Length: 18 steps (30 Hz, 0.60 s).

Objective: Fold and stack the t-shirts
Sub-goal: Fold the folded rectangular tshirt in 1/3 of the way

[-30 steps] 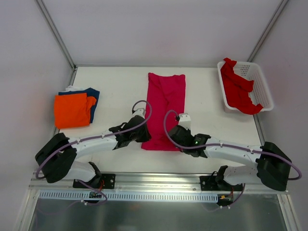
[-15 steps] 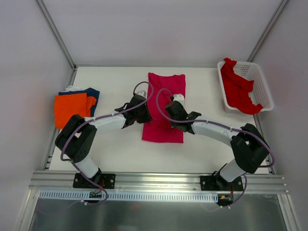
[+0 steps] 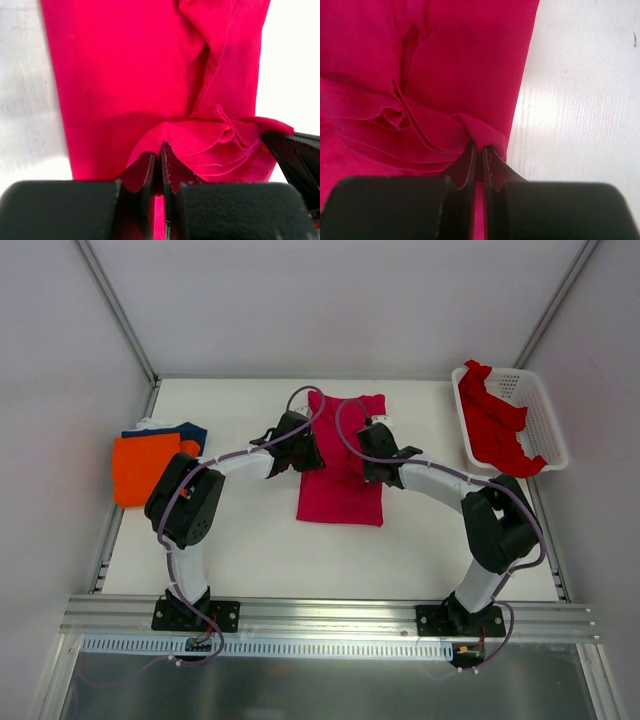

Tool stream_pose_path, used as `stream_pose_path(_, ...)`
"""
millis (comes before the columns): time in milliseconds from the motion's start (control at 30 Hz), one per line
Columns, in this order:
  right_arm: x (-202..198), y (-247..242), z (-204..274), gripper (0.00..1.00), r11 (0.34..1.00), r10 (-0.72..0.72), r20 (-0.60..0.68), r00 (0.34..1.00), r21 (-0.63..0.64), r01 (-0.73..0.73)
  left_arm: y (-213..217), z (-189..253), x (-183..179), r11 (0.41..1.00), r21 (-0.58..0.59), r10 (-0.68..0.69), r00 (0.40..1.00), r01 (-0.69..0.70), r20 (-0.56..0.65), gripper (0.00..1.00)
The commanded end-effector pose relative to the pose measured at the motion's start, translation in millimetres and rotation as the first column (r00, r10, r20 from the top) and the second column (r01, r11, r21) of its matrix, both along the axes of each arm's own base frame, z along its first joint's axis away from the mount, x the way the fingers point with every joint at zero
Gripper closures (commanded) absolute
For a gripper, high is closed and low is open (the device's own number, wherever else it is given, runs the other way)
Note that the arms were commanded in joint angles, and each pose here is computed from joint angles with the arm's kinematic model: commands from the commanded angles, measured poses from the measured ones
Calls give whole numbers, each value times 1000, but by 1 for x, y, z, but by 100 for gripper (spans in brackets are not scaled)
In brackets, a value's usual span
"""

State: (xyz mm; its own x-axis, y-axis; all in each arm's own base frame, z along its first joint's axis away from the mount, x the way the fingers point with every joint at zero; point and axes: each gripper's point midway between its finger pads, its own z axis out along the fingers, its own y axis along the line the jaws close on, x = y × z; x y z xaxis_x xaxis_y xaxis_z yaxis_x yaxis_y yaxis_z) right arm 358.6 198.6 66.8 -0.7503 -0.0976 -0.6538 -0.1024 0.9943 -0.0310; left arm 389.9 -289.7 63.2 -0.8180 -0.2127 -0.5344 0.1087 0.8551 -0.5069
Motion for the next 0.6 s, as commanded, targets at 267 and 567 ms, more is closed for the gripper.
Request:
stream_pose_path(267, 50, 14, 5, 99, 999, 22, 14, 1000, 45, -23, 16, 6, 33, 1000, -14, 17, 1000, -16, 16, 100)
stream_pose_path(567, 69, 8, 0, 99, 999, 2, 14, 1000, 35, -2, 22, 8, 48, 999, -27, 24, 999, -23, 22, 100)
